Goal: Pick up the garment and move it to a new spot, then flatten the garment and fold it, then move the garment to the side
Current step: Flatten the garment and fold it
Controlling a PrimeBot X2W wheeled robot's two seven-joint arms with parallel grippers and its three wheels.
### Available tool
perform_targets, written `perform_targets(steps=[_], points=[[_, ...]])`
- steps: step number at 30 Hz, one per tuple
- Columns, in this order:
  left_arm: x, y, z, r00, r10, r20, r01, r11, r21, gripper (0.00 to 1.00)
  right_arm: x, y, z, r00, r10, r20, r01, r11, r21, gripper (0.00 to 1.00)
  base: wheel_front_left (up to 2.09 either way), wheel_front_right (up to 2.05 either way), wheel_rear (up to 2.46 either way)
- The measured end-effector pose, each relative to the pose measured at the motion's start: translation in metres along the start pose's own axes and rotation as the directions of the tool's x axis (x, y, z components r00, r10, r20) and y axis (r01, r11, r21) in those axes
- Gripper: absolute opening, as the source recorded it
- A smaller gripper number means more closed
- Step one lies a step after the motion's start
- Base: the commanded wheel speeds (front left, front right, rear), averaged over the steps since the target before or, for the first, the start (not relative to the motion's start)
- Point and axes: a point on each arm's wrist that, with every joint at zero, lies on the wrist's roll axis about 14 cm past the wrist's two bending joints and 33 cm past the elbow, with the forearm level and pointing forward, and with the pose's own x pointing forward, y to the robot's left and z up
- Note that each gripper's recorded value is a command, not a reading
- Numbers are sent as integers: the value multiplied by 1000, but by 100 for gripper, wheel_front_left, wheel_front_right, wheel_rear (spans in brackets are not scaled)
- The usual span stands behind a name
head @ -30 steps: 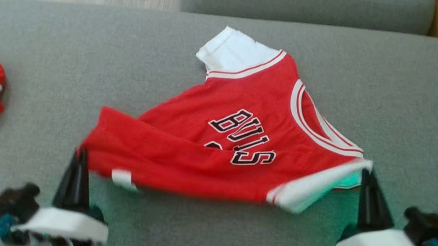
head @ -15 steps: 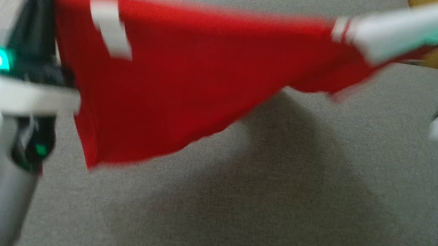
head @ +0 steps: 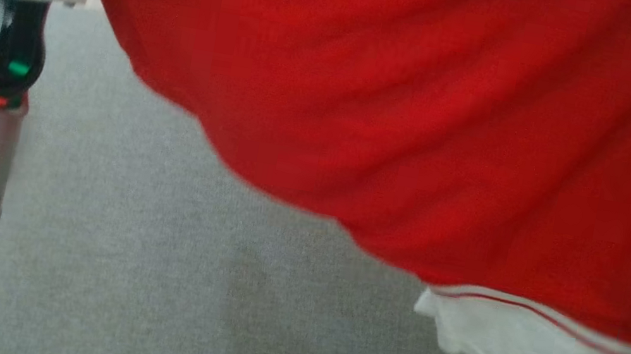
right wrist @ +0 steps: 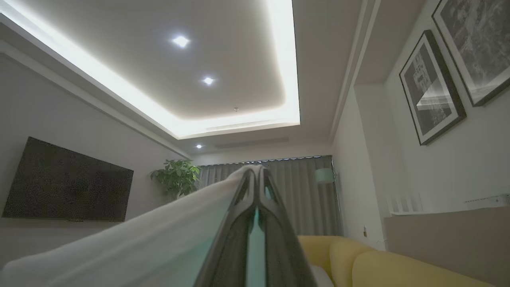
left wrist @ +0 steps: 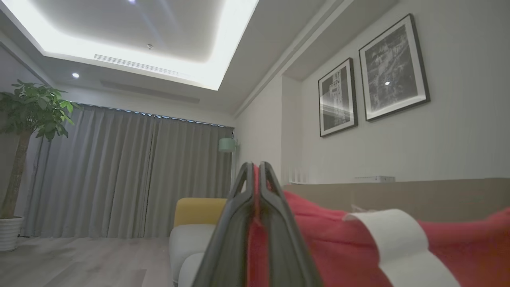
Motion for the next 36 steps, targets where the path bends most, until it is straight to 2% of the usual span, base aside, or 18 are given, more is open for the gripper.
perform_targets(steps=[4,8,13,17,21,24,26,28,32,34,36], points=[[13,14,-42,996,16,-83,-14,1000,19,0,15,-1,-48,996,8,-88,-10,1000,-13,0,0,0,0],[27,35,-80,991,56,-121,-54,998,22,0,31,-14,-85,993,-29,-113,28,1000,-9,0,0,0,0],[55,71,-106,991,119,-58,-115,991,63,0,58,-38,-111,993,-86,-77,83,996,-38,0,0,0,0],[70,82,-112,989,149,-7,-149,988,28,0,59,-63,-119,986,-154,-57,152,988,-30,0,0,0,0],[60,84,-152,980,188,-73,-191,981,-40,0,43,-70,-151,977,-177,-117,178,984,-5,0,0,0,0],[20,89,-202,947,257,-192,-282,952,-116,0,14,-65,-183,966,-177,-189,189,981,46,0,0,0,0],[-23,90,-238,904,309,-297,-362,921,-142,0,-21,-57,-211,947,-179,-268,209,974,88,0,0,0,0],[-74,84,-270,847,337,-412,-418,900,-121,0,-68,-45,-241,909,-177,-376,242,961,133,0,0,0,0],[-170,68,-311,702,407,-584,-567,816,-113,0,-183,-24,-279,781,-203,-591,368,914,173,0,0,0,0],[-201,59,-319,650,418,-635,-604,791,-97,0,-229,-15,-283,719,-222,-659,434,883,176,0,0,0,0],[-222,49,-324,615,410,-673,-611,788,-79,0,-263,-6,-280,670,-236,-704,484,858,172,0,0,0,0]])
